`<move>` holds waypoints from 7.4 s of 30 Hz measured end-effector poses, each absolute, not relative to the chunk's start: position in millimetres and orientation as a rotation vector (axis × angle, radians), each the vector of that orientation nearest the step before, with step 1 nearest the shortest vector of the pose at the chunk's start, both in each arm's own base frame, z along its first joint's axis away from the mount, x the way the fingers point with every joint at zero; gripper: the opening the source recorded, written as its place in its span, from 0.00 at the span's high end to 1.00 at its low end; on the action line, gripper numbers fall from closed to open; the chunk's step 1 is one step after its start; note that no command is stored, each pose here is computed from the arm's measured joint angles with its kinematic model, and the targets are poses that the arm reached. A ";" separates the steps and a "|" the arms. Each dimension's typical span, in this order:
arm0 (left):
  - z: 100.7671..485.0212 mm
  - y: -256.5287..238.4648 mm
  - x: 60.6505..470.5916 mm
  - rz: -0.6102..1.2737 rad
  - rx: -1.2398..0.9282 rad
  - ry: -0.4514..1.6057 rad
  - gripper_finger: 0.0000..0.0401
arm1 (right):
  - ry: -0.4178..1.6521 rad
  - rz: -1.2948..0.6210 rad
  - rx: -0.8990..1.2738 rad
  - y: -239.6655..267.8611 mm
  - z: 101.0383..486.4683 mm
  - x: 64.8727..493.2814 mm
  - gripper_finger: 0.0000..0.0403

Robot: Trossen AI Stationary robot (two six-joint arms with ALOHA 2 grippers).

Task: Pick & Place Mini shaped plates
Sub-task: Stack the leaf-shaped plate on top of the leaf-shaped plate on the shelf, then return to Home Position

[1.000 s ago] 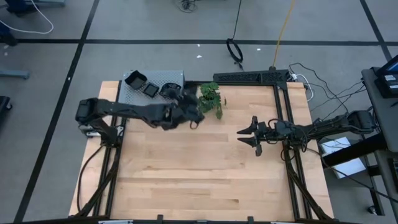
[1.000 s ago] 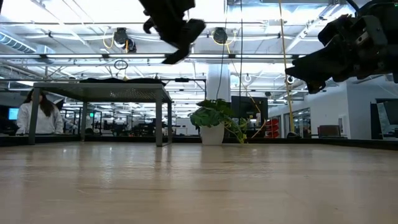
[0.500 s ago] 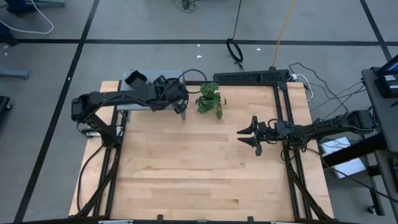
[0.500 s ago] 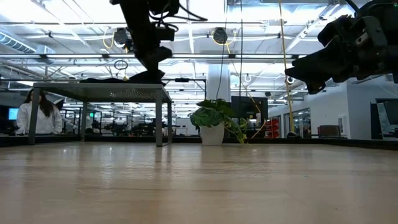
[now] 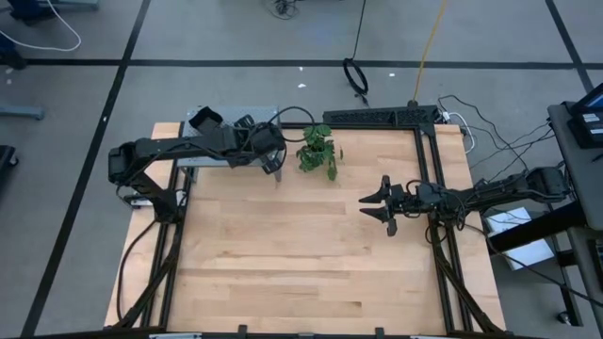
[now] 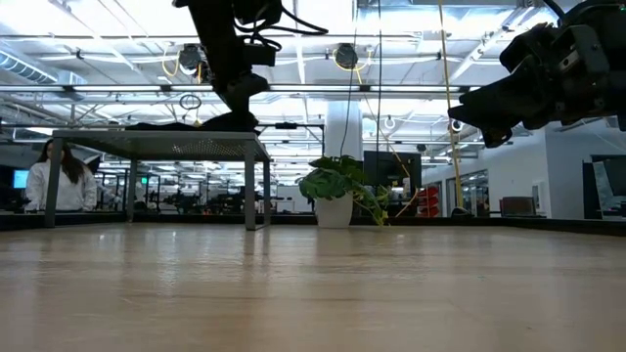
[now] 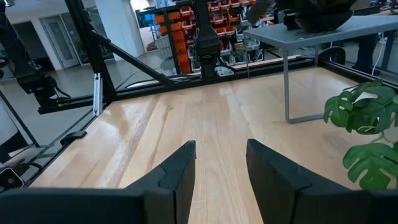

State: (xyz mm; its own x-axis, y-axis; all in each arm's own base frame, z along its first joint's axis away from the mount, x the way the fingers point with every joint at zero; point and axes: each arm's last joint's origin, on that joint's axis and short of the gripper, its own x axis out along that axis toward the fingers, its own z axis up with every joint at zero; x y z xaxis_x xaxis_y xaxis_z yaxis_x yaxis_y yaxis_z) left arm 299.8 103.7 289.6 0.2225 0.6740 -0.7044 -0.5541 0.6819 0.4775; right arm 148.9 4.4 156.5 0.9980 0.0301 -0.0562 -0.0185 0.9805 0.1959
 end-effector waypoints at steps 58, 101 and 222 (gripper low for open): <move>306.2 -5.6 166.7 0.697 0.018 0.539 0.36 | 0.062 0.024 0.197 4.3 156.2 149.0 0.68; 209.0 10.9 154.6 0.286 0.129 -0.028 0.36 | 0.061 0.024 0.197 4.3 156.2 149.0 0.68; 182.6 10.9 94.1 0.366 0.143 -0.129 0.36 | 0.020 0.027 0.223 4.3 160.9 147.8 0.68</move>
